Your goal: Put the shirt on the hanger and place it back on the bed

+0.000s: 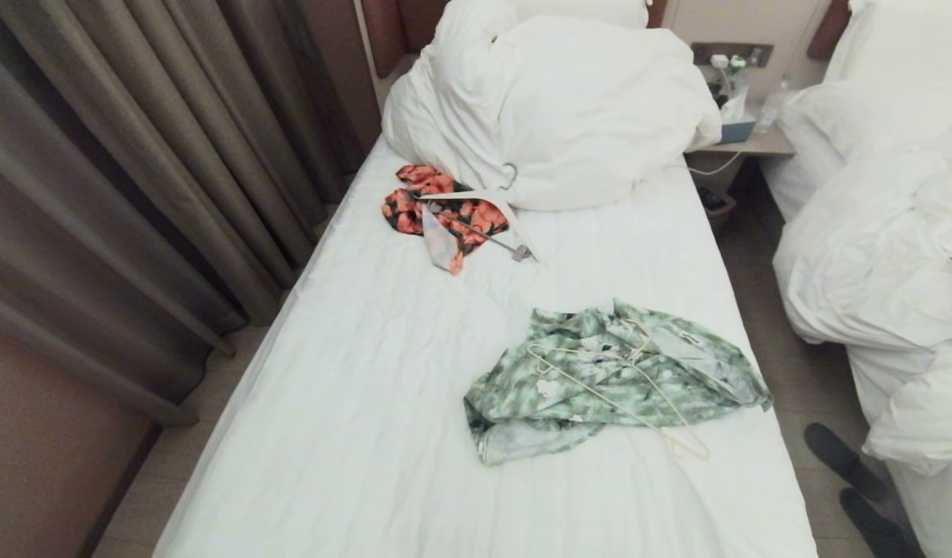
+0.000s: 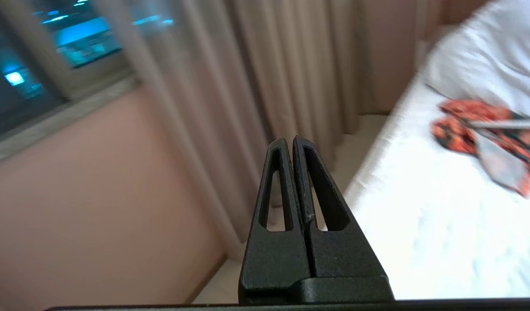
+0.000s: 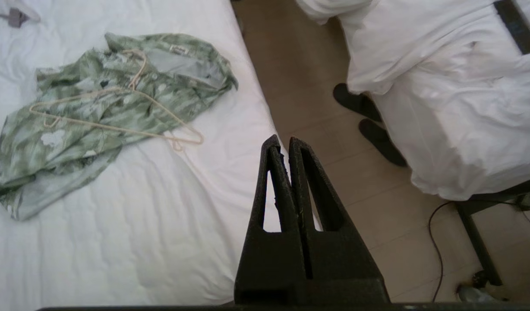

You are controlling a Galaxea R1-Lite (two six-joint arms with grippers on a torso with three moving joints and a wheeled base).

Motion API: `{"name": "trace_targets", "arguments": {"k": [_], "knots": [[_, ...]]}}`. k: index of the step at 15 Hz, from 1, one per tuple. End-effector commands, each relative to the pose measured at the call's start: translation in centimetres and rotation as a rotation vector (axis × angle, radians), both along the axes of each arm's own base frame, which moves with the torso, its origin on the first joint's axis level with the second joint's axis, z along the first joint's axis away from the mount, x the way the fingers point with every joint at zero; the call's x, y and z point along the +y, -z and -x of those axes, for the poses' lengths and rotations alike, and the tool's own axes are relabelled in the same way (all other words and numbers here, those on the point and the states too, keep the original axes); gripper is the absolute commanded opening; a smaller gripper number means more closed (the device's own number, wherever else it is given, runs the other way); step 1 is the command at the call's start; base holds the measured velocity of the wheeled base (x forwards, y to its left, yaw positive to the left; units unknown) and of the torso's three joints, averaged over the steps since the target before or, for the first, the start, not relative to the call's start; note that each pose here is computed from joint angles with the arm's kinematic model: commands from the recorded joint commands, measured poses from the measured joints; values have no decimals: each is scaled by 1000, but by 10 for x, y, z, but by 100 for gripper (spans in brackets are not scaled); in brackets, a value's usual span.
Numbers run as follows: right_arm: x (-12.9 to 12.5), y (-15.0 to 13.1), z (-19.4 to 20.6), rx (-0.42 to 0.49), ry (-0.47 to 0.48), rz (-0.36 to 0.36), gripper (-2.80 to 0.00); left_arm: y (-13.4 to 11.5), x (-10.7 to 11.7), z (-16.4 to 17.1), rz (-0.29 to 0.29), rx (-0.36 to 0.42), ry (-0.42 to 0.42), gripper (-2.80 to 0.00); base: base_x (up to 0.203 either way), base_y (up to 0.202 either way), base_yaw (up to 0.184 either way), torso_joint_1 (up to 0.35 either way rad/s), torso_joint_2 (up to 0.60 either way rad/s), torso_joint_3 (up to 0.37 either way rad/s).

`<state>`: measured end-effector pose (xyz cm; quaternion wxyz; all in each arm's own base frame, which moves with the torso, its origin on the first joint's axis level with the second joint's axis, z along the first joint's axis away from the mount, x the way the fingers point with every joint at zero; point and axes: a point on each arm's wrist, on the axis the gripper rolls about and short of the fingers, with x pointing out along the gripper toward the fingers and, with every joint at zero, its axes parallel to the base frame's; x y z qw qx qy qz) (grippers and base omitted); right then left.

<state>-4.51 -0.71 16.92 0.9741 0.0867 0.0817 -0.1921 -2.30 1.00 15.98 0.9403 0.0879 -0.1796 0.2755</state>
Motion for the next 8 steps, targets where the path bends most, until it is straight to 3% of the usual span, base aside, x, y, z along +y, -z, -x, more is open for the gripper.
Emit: {"name": "trace_targets", "arguments": {"k": [1,4,5,7,8], "knots": [[0,13,-2,-9,-7,-2,-280,20,0,2,-11,22,37,-280,0,0,0,0,0,0],[3,51,-9,-74,-187,44,-280,47,-2,6,-27,113,150,-280,0,0,0,0,0,0],[4,59,-8,-103,-227,94,-280,55,-3,6,-15,158,208,-280,0,0,0,0,0,0],[5,73,-9,-115,-285,188,-280,59,-5,4,-6,172,311,-280,0,0,0,0,0,0],[5,75,-12,-134,-292,194,-280,62,-7,3,14,182,389,-280,0,0,0,0,0,0]]}}
